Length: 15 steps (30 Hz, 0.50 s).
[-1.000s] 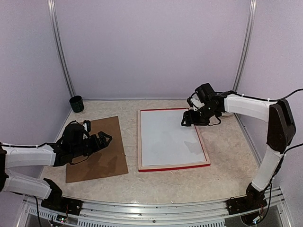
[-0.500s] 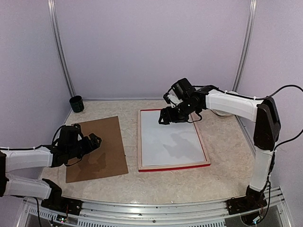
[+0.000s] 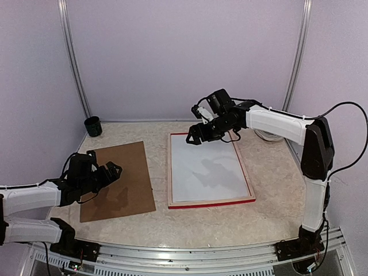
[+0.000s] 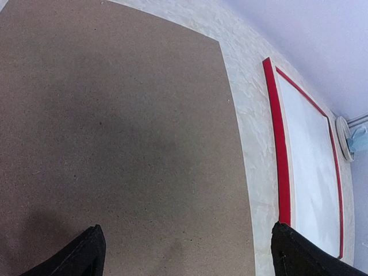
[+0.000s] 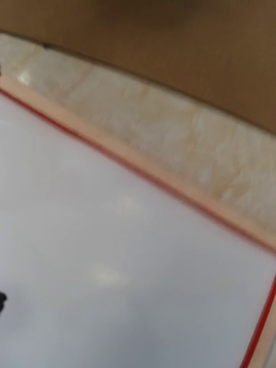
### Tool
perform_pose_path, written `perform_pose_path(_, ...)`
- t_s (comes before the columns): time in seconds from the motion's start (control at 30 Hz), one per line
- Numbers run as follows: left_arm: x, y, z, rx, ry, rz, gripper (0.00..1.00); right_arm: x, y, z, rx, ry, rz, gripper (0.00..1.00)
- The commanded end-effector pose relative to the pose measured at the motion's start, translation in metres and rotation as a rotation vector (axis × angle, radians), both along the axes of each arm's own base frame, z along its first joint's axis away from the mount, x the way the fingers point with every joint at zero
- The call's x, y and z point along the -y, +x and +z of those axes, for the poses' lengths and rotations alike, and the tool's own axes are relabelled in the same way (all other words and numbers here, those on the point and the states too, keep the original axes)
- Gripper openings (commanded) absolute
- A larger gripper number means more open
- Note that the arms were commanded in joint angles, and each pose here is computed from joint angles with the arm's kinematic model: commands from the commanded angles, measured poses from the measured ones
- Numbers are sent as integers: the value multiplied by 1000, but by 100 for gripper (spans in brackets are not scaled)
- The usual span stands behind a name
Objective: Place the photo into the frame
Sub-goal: Turn over the backboard at the center of the board.
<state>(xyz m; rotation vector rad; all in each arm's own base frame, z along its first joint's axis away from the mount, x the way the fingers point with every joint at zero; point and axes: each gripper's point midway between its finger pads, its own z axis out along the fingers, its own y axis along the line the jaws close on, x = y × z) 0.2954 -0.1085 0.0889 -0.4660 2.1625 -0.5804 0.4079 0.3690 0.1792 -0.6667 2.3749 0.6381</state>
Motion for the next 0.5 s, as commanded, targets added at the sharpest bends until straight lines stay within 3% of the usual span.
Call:
perform_pose_path(0.0, 2, -1, 3, 0, -22, -5, 99, 12, -1, 20, -19, 165, 113, 80)
perform_pose_path(0.07, 3, 0, 6, 1, -22, -5, 99, 26, -4, 32, -61, 291, 138, 81)
perform_pose_path(0.1, 4, 1, 7, 2, -19, -4, 99, 33, -6, 40, -69, 341, 152, 94)
perform_pose_path(0.13, 5, 1, 9, 4, -16, -4, 99, 40, -7, 44, -65, 369, 159, 98)
perform_pose_path(0.23, 10, 3, 16, 12, -7, -7, 99, 53, -11, 66, 54, 397, 159, 99)
perform_pose_path(0.47, 24, 4, 25, 19, 2, -26, 99, 80, -42, 94, 169, 562, 227, 99)
